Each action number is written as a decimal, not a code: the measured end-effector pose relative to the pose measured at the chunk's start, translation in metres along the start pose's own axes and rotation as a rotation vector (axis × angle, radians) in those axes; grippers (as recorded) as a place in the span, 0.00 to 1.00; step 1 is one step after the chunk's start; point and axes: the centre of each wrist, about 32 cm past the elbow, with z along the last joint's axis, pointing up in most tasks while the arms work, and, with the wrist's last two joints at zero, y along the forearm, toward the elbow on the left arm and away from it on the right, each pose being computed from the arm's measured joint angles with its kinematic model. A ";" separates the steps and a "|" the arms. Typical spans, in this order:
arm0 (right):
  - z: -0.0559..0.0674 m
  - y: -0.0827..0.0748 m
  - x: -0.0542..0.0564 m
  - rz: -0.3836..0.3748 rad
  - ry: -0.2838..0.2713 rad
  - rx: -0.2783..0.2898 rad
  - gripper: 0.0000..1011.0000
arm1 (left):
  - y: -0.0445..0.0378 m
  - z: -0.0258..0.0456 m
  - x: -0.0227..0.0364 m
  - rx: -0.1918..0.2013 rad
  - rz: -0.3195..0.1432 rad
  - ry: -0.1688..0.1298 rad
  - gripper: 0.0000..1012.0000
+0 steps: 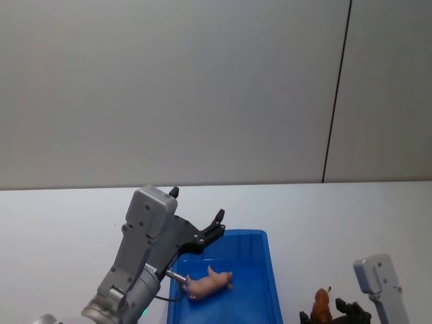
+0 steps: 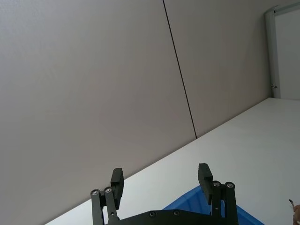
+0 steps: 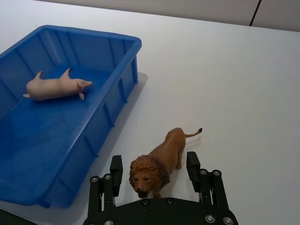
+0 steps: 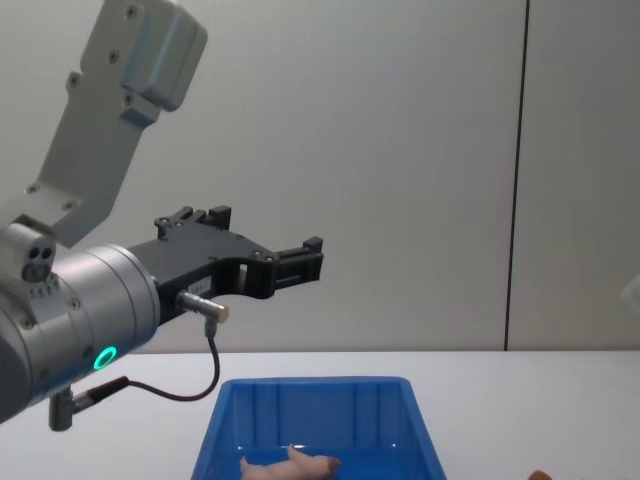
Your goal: Pick up the two dolls from the table and place them into the box.
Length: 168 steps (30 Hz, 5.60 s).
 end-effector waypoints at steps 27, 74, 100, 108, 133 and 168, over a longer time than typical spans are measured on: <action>0.009 -0.001 0.004 -0.063 0.008 0.039 0.43 | 0.0000 0.0000 0.0000 0.000 0.000 0.000 0.99; 0.074 0.050 -0.035 0.294 -0.125 0.230 0.84 | 0.0000 0.0000 0.0000 0.000 0.000 0.000 0.99; 0.045 0.012 0.019 0.181 -0.104 0.220 0.99 | 0.0000 0.0000 0.0000 0.000 0.000 0.000 0.99; 0.042 0.004 0.027 0.162 -0.103 0.220 0.99 | 0.0012 -0.0007 0.0008 0.009 0.002 -0.006 0.99; 0.039 -0.004 0.034 0.145 -0.103 0.221 0.99 | 0.0407 -0.0157 0.0219 0.149 0.122 -0.015 0.99; 0.039 -0.005 0.035 0.142 -0.103 0.220 0.99 | 0.0714 -0.0735 0.0468 0.356 0.132 0.088 0.99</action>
